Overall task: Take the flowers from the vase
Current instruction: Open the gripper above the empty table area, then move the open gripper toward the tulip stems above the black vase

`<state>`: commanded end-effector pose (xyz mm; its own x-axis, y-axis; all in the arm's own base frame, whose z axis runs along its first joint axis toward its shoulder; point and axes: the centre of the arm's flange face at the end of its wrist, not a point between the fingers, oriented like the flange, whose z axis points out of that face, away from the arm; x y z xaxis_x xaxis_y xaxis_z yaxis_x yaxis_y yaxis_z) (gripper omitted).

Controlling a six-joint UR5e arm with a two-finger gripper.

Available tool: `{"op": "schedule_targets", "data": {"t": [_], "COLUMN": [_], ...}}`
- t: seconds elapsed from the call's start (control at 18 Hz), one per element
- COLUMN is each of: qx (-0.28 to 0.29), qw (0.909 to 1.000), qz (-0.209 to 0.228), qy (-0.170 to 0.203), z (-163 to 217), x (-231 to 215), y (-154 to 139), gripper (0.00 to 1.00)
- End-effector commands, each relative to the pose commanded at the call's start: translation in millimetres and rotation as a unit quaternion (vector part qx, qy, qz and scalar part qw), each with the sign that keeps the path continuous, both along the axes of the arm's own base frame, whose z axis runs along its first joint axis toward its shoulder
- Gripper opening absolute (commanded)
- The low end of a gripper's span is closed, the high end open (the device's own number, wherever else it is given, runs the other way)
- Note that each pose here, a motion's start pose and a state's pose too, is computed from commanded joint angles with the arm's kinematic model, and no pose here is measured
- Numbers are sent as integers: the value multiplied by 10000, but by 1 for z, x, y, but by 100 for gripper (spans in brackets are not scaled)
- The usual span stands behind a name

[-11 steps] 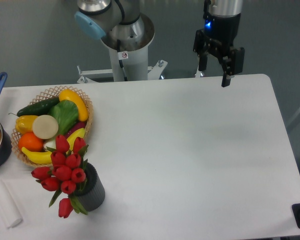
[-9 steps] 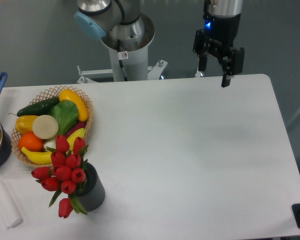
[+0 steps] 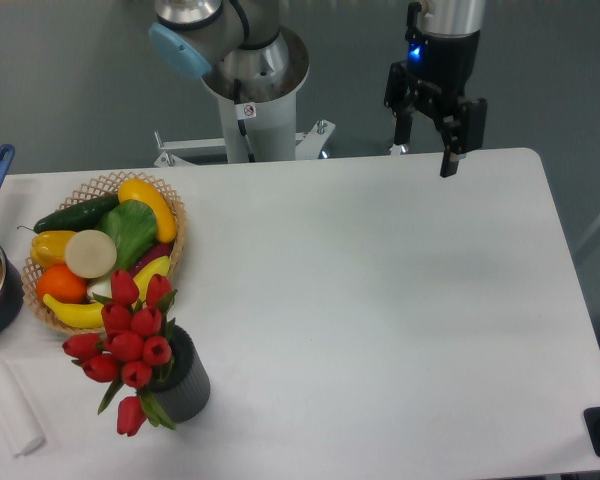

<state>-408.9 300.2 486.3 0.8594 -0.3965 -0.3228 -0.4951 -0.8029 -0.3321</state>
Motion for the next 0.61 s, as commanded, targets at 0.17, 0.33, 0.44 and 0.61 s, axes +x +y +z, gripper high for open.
{"op": "schedule_targets", "data": {"t": [0.17, 0.33, 0.44, 0.61], "qx": [115, 205, 307, 656], "qw": [9984, 9956, 9924, 9869], "qz": [435, 761, 1007, 1309], "qy": [-337, -502, -642, -683], "z": [-2, -7, -14, -29], "x": [7, 10, 13, 23], "y": [13, 25, 42, 61], "gripper": [100, 100, 100, 100]}}
